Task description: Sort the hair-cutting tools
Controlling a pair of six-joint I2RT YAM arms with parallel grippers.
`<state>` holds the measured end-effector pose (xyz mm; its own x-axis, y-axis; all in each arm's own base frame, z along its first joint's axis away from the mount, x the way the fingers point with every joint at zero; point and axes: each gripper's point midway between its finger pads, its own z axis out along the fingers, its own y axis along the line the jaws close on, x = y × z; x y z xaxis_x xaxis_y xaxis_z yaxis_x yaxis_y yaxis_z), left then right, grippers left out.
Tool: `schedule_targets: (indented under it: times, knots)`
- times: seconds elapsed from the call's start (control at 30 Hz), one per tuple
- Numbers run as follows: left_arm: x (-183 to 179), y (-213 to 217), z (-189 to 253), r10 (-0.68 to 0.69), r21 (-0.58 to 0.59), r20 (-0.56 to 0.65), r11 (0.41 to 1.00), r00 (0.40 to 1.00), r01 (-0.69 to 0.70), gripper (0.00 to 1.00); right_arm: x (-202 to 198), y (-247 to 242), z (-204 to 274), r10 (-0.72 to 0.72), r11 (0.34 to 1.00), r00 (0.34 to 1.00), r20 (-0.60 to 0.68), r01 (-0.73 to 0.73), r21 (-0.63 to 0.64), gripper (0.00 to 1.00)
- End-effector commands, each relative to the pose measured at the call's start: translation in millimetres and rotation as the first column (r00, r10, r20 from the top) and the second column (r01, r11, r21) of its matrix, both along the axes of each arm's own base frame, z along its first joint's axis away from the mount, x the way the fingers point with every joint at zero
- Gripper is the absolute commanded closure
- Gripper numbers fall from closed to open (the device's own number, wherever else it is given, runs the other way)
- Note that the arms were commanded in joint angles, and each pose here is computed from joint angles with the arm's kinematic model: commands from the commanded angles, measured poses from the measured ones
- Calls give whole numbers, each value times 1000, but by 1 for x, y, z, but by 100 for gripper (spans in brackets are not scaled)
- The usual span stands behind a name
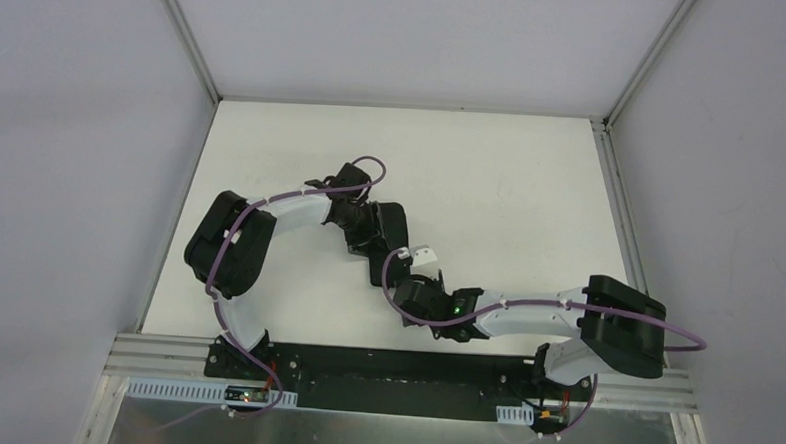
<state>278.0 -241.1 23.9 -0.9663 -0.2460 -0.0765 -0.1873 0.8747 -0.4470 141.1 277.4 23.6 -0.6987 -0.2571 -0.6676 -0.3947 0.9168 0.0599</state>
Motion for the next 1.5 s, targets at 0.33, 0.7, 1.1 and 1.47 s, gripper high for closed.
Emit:
schedule_targets:
  times: [0.33, 0.7, 1.1, 1.47]
  knots:
    - [-18, 46, -33, 62, 186, -58, 981, 996, -50, 73, 23, 70, 22, -33, 989, 999, 29, 28, 145, 33]
    - [-18, 41, -31, 86, 164, -68, 984, 994, -74, 73, 46, 79, 9, -155, 978, 983, 95, 140, 153, 50]
    - [-18, 41, -32, 97, 161, -71, 983, 993, -84, 73, 54, 57, -9, -204, 978, 967, 150, 195, 70, 75]
    - [-14, 52, -38, 57, 202, -47, 978, 997, -46, 74, 45, 28, -6, -107, 994, 989, 106, 110, -19, 100]
